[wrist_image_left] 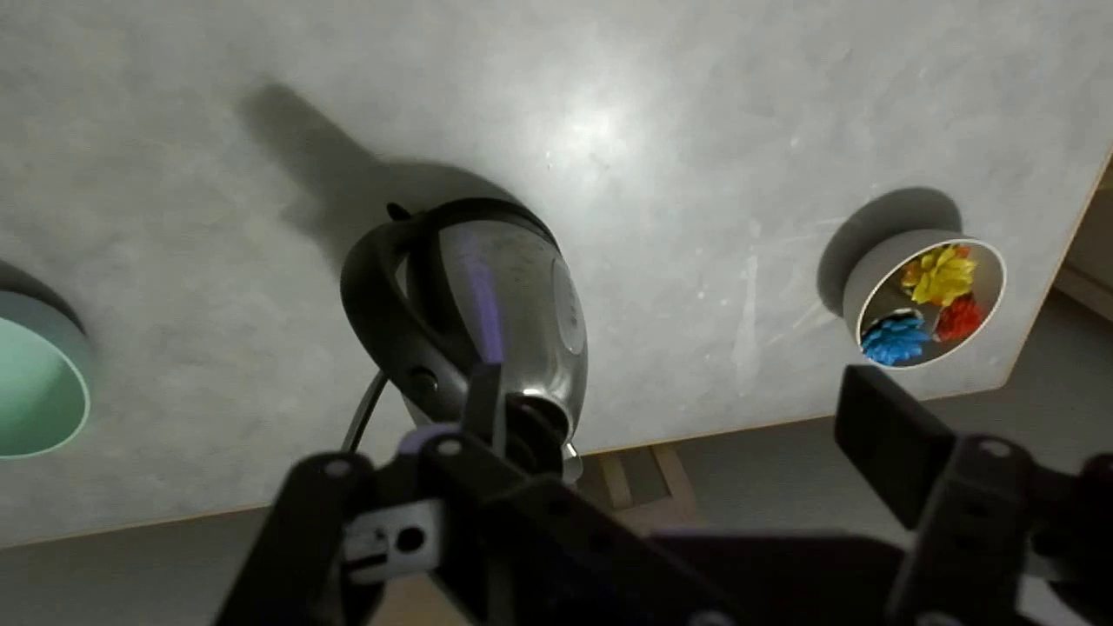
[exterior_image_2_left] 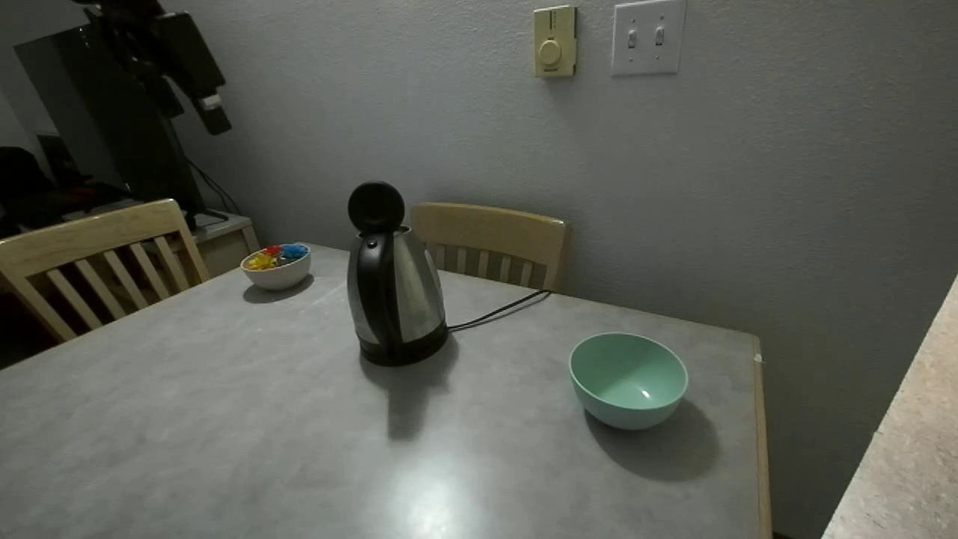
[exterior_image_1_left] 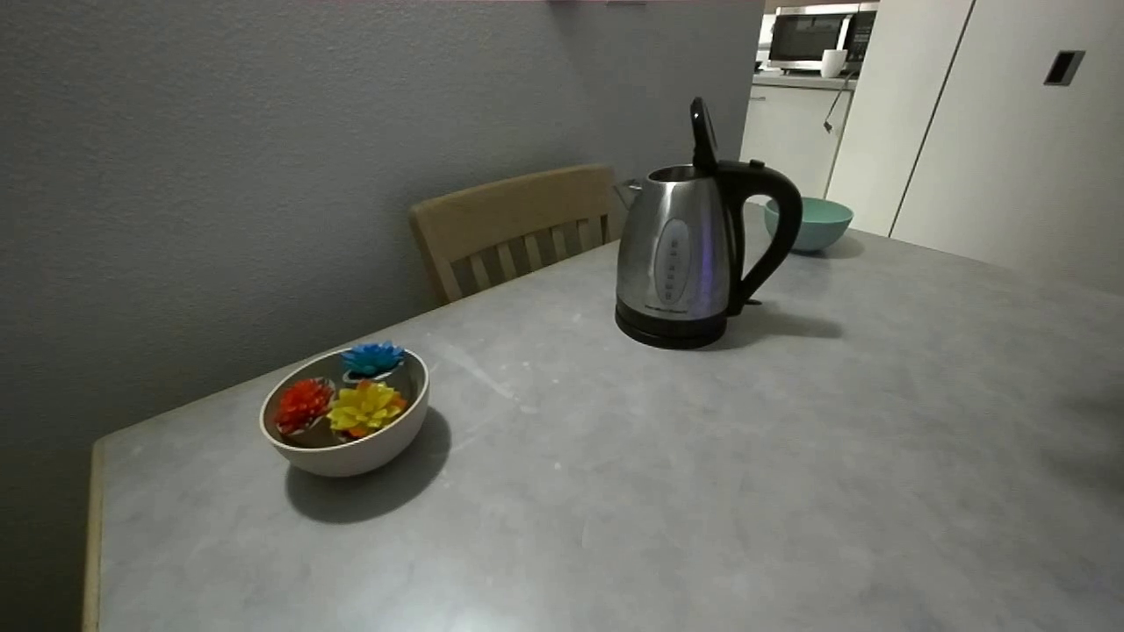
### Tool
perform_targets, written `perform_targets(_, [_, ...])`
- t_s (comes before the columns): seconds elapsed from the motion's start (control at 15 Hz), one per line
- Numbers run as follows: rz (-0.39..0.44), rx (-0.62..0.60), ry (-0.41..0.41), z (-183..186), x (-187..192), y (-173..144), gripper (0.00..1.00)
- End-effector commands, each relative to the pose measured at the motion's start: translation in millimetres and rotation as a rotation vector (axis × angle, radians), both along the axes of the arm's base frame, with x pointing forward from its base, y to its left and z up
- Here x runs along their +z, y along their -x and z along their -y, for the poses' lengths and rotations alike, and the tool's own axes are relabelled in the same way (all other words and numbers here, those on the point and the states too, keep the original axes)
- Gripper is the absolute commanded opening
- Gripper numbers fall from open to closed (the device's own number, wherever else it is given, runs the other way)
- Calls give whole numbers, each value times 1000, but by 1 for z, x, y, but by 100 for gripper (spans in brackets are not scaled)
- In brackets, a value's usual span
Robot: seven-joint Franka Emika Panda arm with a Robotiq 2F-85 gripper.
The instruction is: Close the kettle
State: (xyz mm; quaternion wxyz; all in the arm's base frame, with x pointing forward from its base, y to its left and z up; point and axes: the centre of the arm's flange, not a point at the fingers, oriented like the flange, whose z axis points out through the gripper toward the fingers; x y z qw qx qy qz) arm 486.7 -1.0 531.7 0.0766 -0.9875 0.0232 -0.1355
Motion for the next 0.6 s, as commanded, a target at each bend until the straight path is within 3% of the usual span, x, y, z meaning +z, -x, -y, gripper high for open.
perform_targets(0.0, [86,-1,-44,12,-10,-21,68])
perform_targets(0.27, [169,-27,-170,20,-15,-41,40])
perform_targets(0.53, [246,-154,-192,37,-24,-54,12])
